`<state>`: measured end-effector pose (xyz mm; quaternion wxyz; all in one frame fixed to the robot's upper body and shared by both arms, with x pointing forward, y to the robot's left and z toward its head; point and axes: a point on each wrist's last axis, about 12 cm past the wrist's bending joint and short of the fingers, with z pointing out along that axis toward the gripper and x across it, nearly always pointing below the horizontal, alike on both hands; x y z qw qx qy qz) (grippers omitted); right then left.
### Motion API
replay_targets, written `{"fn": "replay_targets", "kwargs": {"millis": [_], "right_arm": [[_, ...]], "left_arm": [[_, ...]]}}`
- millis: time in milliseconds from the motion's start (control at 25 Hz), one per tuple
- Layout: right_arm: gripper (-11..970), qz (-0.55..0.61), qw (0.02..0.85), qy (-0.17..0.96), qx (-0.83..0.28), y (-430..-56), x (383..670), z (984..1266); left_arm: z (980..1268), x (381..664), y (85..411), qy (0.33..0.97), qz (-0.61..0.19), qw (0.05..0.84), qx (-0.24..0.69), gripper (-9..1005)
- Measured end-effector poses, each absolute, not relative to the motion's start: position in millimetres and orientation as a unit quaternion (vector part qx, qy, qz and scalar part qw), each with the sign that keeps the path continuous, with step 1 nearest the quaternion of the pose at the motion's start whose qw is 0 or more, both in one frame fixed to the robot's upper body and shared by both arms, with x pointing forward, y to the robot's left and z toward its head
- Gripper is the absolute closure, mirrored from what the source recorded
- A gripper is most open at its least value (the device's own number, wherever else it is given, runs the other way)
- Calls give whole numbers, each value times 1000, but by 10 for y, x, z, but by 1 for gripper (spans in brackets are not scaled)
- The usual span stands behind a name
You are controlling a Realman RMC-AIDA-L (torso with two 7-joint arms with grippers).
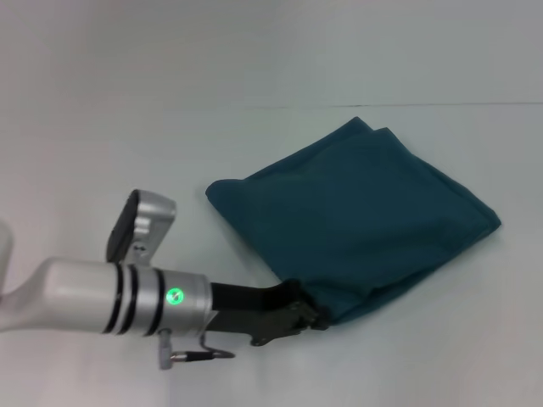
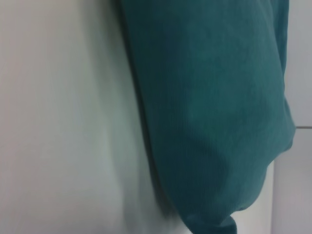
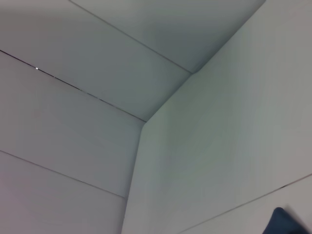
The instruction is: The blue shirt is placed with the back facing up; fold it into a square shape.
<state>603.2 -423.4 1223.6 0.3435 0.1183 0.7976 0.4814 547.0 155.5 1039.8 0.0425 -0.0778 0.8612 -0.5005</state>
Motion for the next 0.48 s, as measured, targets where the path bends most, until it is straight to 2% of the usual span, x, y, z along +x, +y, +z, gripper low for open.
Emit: {"fn": "replay_targets", "kwargs": {"millis": [280,360,480], "right_arm": [[78,487,337,797,119,-4220,6022,12202],[78,487,335,798,119,-4217,6020,12201],[78,489,333,797,117,-4212,6015,12202]], "left_arm": [[10397,5397,1939,855,-506,53,-104,976],[10406,5397,2190,857,-498,62,-120,975],[10408,5392,2341,861,-489,66,-128,974]]}}
